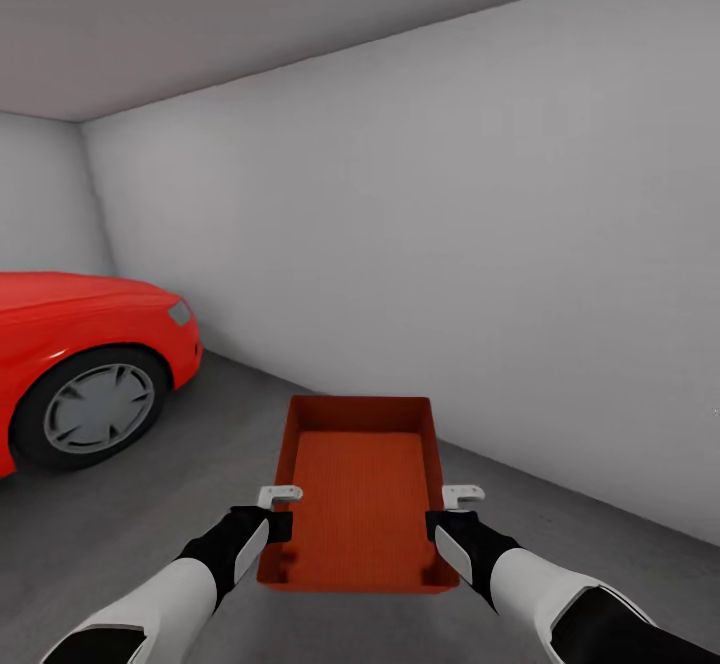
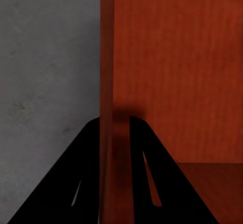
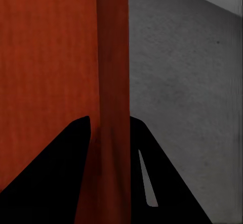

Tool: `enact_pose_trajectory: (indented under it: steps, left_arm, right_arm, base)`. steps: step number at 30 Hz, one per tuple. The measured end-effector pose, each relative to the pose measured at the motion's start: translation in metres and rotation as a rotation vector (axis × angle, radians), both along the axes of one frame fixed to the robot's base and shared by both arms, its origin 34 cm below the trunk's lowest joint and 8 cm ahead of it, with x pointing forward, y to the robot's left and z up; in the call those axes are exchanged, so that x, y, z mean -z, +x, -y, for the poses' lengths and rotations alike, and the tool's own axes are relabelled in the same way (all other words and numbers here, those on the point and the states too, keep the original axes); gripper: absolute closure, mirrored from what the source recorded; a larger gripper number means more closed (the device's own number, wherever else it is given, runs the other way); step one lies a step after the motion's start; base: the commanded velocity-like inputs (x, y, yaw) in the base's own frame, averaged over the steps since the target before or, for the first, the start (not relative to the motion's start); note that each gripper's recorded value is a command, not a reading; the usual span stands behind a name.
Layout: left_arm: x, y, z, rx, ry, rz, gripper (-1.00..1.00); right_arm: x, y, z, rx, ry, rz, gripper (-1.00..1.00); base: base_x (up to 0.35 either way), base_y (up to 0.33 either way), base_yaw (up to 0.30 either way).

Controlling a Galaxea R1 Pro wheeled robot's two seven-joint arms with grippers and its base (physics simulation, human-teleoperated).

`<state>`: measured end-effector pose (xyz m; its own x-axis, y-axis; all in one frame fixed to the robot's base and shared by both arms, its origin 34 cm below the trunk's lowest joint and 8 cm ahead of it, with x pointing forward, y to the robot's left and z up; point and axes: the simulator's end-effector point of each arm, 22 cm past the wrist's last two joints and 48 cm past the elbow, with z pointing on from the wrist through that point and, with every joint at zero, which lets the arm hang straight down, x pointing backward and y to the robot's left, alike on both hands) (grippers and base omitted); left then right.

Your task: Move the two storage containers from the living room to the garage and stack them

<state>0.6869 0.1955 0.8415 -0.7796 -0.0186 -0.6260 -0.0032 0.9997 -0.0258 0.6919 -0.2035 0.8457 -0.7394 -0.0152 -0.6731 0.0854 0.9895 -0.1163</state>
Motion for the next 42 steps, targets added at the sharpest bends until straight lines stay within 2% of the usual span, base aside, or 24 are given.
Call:
enact_pose_trajectory:
  steps: [6,42]
  left_arm:
    - [0.0,0.0,0.0,0.0,0.0,0.0,1.0]
    - [-0.0003,-0.0004,0.0,0.0,0.0,0.0,1.0]
  right_arm:
    - [-0.0001,0.0001,0.0,0.0,0.0,0.0,1.0]
    - [-0.0004,-0.0004,0.0,0.0,0.0,0.0,1.0]
  base:
    - [0.045,0.0,-0.254]
    - [0.302,0.0,-0.254]
